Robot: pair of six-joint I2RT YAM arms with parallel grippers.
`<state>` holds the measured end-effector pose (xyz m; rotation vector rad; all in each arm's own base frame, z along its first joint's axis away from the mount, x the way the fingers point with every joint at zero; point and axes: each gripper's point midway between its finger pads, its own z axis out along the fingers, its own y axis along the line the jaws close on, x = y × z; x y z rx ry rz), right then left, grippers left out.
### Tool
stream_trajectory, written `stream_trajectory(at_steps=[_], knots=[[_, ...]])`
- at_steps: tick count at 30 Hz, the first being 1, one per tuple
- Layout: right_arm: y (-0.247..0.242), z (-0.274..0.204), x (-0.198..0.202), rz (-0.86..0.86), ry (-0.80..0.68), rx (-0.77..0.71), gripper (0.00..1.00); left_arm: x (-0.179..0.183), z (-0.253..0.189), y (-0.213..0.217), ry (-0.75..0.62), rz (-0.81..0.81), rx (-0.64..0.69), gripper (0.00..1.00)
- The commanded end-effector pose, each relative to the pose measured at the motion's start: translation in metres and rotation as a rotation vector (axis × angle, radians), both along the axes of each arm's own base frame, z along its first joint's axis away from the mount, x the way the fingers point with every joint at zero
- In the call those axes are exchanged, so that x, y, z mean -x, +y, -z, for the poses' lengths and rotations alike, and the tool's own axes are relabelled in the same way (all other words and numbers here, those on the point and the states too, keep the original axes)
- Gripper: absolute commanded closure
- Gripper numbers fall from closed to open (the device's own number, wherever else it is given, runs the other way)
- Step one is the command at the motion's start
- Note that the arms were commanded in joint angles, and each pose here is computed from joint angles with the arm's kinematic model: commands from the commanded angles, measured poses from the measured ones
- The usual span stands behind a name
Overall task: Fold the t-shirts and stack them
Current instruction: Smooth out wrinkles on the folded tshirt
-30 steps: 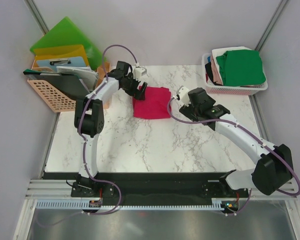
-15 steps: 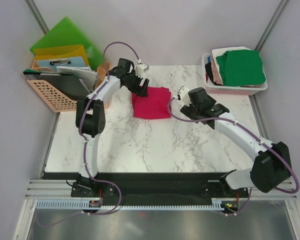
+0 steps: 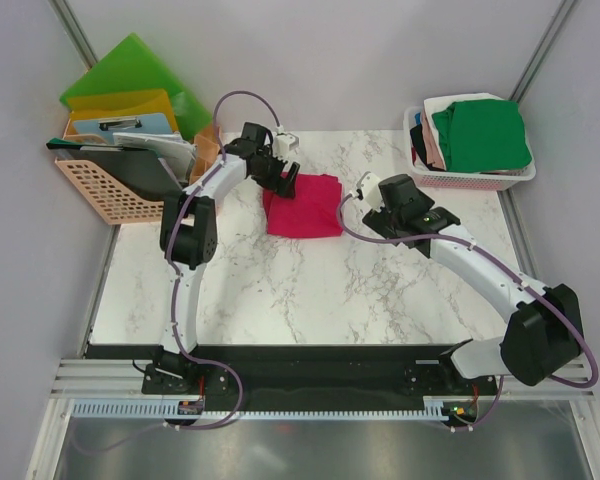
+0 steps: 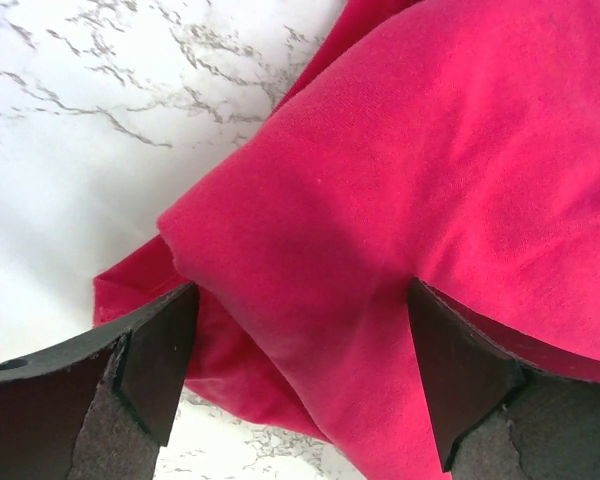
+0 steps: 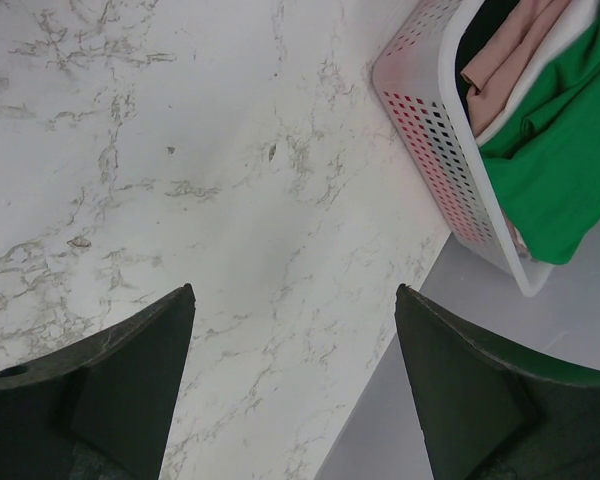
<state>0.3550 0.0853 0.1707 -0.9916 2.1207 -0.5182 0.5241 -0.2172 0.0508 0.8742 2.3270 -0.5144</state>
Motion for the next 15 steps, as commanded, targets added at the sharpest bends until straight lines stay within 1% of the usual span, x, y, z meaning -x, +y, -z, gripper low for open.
stream_trajectory(at_steps=[1, 2, 3, 4, 5, 6, 7, 8, 9, 12, 15], knots=[[-0.002, -0.001, -0.002, 0.003, -0.017, -0.004, 0.11, -0.012, -0.018, -0.001, -0.062, -0.012, -0.004, 0.09], [-0.002, 0.0, -0.002, 0.004, -0.018, -0.003, 0.11, -0.012, -0.019, -0.002, -0.064, -0.014, 0.001, 0.11], [-0.002, 0.0, -0.003, 0.003, -0.019, -0.003, 0.11, -0.014, -0.021, -0.003, -0.068, -0.014, 0.009, 0.17], [-0.002, 0.003, -0.004, 0.006, -0.013, 0.001, 0.11, -0.013, -0.021, -0.006, -0.063, -0.01, 0.019, 0.39], [-0.002, 0.004, -0.004, 0.004, -0.01, 0.0, 0.11, -0.013, -0.022, -0.007, -0.063, -0.007, 0.024, 0.48], [-0.002, 0.004, -0.004, 0.003, -0.008, 0.002, 0.12, -0.012, -0.022, -0.01, -0.064, 0.0, 0.027, 0.55], [-0.002, 0.005, -0.004, 0.001, -0.007, 0.005, 0.11, -0.011, -0.021, -0.011, -0.066, 0.008, 0.022, 0.66], [-0.002, 0.005, -0.004, 0.003, -0.006, 0.005, 0.11, -0.01, -0.019, -0.01, -0.063, 0.012, 0.017, 0.74], [-0.003, 0.007, -0.004, 0.002, 0.001, 0.01, 0.12, -0.01, -0.02, -0.011, -0.071, 0.017, 0.01, 0.97], [-0.003, 0.009, -0.004, 0.0, 0.006, 0.011, 0.11, -0.01, -0.015, -0.009, -0.07, 0.011, -0.01, 0.98], [-0.003, 0.014, -0.003, -0.001, 0.02, 0.013, 0.12, -0.011, -0.01, -0.004, -0.063, 0.0, -0.032, 0.65]])
